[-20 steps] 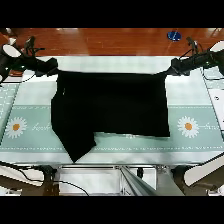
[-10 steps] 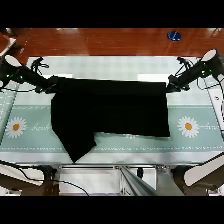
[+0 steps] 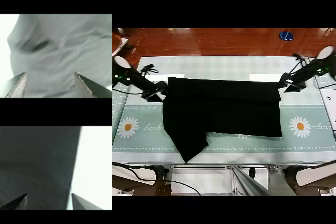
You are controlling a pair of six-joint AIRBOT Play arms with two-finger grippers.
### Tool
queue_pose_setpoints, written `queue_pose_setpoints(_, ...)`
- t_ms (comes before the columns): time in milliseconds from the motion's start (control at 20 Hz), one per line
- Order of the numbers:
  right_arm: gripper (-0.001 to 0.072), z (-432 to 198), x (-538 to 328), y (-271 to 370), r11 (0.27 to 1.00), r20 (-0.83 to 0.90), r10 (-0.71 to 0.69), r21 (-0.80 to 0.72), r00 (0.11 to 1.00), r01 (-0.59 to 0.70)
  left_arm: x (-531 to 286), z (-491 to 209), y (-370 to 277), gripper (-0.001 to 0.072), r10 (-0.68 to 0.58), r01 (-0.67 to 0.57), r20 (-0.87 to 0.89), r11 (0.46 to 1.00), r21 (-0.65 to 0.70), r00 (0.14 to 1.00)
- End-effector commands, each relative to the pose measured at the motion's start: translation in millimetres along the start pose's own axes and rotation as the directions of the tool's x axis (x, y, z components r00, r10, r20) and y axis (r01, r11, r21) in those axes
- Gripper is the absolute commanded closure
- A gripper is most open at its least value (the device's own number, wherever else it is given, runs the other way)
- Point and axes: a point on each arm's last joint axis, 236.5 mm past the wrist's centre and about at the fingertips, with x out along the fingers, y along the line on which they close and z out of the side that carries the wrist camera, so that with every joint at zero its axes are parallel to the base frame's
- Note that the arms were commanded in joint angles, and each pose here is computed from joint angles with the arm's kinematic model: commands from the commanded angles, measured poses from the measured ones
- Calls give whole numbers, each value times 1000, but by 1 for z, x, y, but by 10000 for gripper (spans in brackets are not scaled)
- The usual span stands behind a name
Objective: Fold the shirts.
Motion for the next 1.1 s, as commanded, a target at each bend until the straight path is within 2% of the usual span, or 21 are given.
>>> queue_pose_setpoints(0,85,-13,-59,-18,995,168,-101,2,981,102,-33,-31,22,6,40,-38,32,998,-47,999)
queue_pose_setpoints(100,85,-42,-54,-13,999,214,-43,23,976,39,-24,-57,42,6,51,-39,98,992,-121,994)
queue_pose_setpoints(200,99,-59,-38,-5,996,323,46,53,945,-67,11,-104,66,6,52,-39,59,978,-204,997)
queue_pose_setpoints(350,99,-84,-31,-10,972,461,110,136,880,-192,57,-150,42,6,-157,173,83,955,-242,984)
queue_pose_setpoints(550,99,-121,-15,-22,957,445,107,197,889,-213,87,-169,25,6,-254,276,130,942,-193,958)
queue_pose_setpoints(700,99,-128,-10,-19,954,424,125,198,897,-227,102,-179,18,6,-249,264,102,948,-178,963)
queue_pose_setpoints(900,99,-122,-12,-23,951,445,108,214,889,-223,114,-187,-5,10,-265,269,59,960,-79,963)
queue_pose_setpoints(950,99,-121,-14,-27,949,454,99,226,885,-222,116,-190,-9,38,-262,265,43,962,-61,964)
queue_pose_setpoints(1000,99,-121,-16,-34,942,463,86,250,882,-223,117,-192,-11,254,-261,263,32,964,-48,965)
queue_pose_setpoints(1050,99,-126,-18,-45,934,460,63,286,886,-215,118,-194,-13,543,-263,264,22,964,-41,964)
